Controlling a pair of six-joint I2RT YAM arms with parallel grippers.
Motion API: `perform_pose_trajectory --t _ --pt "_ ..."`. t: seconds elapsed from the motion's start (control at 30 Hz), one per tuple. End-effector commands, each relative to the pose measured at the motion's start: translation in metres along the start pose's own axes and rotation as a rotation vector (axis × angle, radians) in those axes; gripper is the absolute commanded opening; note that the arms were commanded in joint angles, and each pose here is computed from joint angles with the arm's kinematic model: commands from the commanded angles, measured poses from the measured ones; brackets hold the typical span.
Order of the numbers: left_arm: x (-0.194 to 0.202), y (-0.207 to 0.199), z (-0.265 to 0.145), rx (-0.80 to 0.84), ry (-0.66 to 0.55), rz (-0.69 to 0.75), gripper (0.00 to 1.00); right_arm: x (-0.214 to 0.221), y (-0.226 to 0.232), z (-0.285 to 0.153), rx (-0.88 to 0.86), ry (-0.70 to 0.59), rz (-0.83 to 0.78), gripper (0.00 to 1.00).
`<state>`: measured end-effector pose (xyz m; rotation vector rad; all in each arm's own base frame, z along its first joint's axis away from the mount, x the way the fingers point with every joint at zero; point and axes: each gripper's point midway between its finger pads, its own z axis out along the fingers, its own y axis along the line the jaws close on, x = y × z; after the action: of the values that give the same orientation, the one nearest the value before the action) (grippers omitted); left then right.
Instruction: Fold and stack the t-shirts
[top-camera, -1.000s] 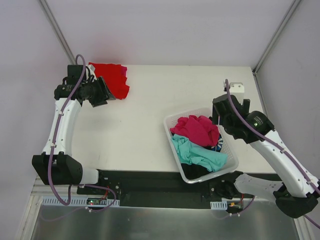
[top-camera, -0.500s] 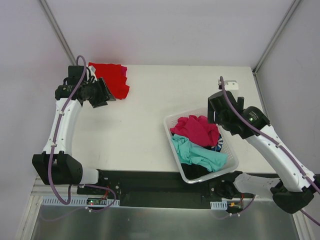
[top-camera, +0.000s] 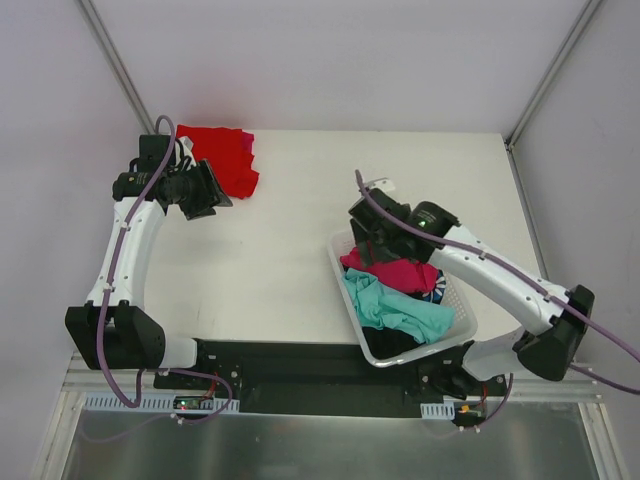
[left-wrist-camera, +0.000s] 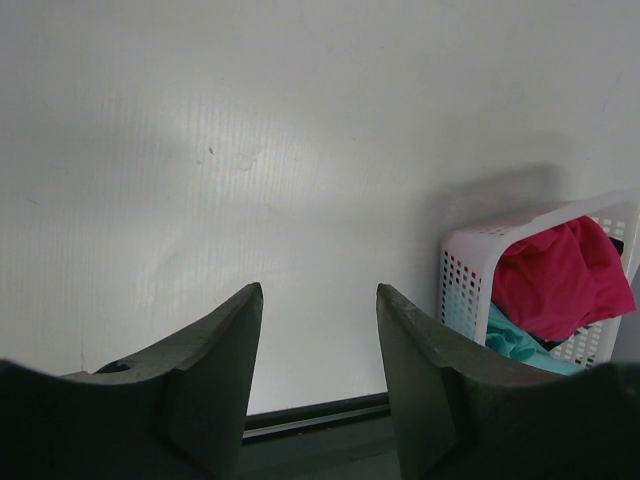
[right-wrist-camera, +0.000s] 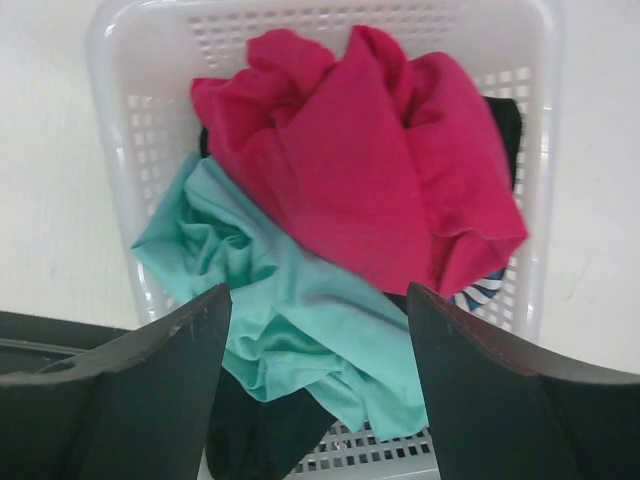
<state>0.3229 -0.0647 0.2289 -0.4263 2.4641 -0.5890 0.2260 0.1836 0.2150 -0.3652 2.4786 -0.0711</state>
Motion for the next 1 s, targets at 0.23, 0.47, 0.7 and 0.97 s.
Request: perform_pose_trajectory --t 0.23,0.47,0.7,0.97 --pt "0.002 -0.003 0.0 0.011 -0.002 0.03 0.49 0.018 0.104 0.008 -0.093 0.075 -0.124 0.74" --pt "0.003 -0.003 -0.002 0.01 -0.006 0.037 0.5 0.034 0.126 0.019 -0.095 0.113 -0.157 0.74" --pt "0.004 -0.003 -0.001 0.013 -0.001 0.041 0.5 0.041 0.126 0.032 -0.1 0.139 -0.175 0.74" --pt "0.005 -0.001 -0.005 0.004 -0.005 0.054 0.5 0.059 0.135 0.064 -0.173 0.225 -0.111 0.73"
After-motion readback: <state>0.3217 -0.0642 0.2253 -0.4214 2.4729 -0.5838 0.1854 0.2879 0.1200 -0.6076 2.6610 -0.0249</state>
